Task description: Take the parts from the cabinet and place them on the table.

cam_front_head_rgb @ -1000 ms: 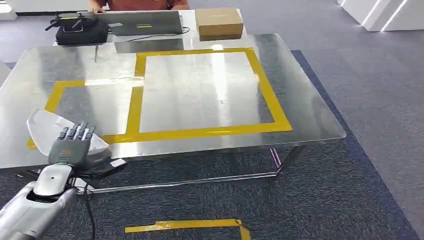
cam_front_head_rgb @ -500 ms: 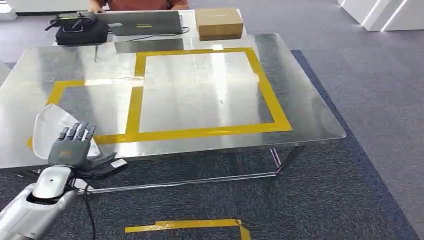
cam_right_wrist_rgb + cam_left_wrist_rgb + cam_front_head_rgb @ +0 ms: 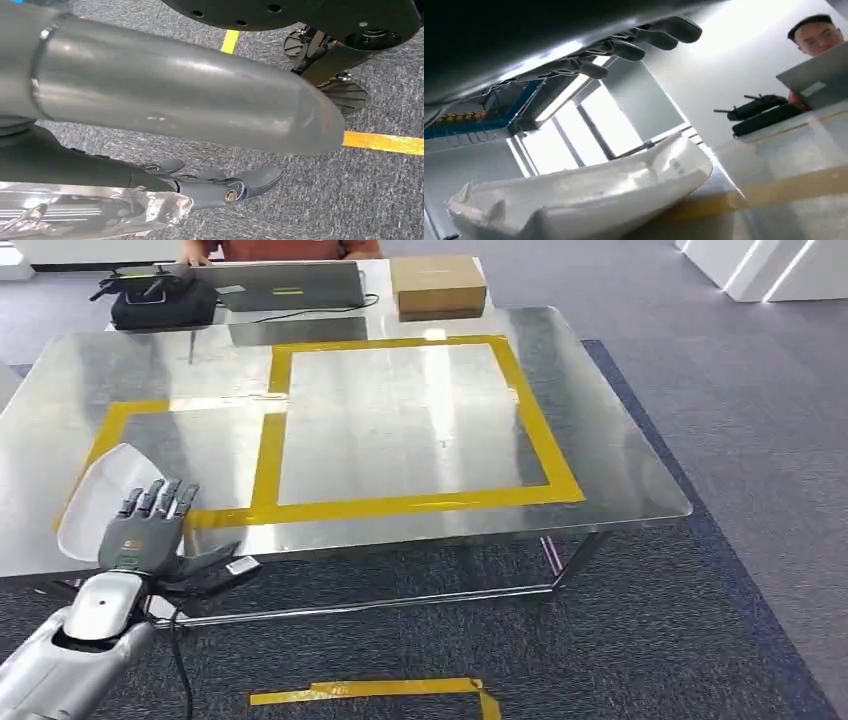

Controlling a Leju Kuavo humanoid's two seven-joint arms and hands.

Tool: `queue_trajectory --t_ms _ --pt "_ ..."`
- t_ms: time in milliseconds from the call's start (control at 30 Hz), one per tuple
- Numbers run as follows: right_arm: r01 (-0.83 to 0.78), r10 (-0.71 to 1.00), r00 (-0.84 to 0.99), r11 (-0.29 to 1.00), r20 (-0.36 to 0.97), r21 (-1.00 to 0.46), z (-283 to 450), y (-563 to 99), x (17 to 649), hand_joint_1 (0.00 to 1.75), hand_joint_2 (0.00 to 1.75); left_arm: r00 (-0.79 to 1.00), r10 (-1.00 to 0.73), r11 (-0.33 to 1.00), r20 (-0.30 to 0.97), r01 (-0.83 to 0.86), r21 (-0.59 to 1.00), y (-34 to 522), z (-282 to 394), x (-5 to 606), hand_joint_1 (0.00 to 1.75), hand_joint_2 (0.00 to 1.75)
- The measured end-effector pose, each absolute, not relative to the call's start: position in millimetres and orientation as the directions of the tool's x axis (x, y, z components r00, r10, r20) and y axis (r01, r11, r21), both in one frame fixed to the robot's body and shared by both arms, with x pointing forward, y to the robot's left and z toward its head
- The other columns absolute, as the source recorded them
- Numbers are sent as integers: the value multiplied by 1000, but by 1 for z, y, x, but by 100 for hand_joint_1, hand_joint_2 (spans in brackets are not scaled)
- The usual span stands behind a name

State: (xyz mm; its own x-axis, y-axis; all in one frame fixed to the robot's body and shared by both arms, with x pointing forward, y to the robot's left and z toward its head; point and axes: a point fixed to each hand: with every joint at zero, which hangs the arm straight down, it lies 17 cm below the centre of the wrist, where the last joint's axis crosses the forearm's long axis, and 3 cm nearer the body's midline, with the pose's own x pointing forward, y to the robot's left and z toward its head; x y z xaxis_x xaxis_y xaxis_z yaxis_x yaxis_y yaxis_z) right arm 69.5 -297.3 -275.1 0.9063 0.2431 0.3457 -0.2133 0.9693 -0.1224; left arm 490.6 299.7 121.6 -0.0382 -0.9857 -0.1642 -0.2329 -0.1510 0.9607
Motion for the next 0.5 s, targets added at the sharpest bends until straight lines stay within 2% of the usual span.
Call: queue_trajectory --t_ms 500 --pt "-212 269 886 959 378 -186 -272 -311 80 0 0 -265 -938 -105 -224 -400 910 189 173 469 0 0"
